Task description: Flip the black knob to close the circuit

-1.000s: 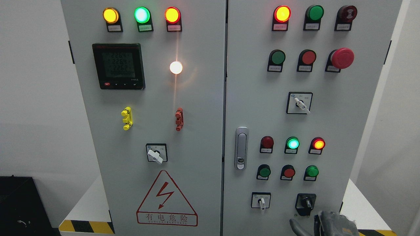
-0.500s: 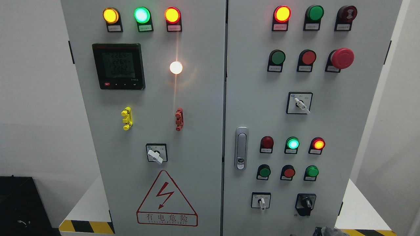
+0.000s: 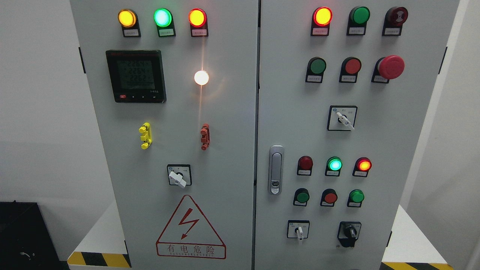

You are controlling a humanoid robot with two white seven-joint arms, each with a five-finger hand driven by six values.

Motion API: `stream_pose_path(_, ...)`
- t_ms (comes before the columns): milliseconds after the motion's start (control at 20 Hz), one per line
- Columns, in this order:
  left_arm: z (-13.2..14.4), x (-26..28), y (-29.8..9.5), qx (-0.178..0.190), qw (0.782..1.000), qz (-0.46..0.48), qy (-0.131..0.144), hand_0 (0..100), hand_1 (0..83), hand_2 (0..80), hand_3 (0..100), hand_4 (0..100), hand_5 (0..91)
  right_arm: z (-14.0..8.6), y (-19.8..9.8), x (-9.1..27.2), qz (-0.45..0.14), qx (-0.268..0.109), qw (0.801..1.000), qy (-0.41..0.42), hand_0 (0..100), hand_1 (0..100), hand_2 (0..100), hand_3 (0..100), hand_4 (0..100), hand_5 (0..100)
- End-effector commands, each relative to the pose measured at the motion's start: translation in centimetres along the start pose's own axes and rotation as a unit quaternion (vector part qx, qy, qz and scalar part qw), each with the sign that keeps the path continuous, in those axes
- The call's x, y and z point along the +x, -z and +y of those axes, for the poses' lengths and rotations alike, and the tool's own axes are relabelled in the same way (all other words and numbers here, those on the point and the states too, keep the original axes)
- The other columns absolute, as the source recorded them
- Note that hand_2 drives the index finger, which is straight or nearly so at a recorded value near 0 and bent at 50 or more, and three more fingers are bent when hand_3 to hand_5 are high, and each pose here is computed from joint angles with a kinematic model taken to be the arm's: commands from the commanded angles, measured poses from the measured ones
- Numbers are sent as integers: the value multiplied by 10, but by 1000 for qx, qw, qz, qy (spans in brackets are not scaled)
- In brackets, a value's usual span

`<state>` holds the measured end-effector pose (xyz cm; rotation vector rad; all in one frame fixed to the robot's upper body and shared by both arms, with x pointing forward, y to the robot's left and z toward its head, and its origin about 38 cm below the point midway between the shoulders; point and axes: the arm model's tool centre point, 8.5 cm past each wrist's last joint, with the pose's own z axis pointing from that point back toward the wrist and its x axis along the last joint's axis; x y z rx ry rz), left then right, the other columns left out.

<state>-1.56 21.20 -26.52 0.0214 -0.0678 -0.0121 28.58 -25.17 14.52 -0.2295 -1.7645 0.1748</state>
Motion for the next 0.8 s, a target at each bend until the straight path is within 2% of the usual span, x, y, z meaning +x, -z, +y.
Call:
stream_pose_path(0, 0, 0, 0, 0, 1000, 0, 0, 120, 556, 0, 0, 0, 0, -5, -29, 0, -19, 18, 981, 194, 0, 0, 0, 12, 0, 0)
stream_pose_path(100, 0, 0, 0, 0, 1000, 0, 0, 120, 556, 0, 0, 0, 0, -5, -33, -1, -20, 32, 977, 209, 0, 0, 0, 0, 0, 0)
stream_pose_path(750, 0, 0, 0, 0, 1000, 0, 0, 120, 556, 0, 0, 0, 0, -2, -35, -8, -11, 35, 974, 224, 0, 0, 0, 0, 0, 0)
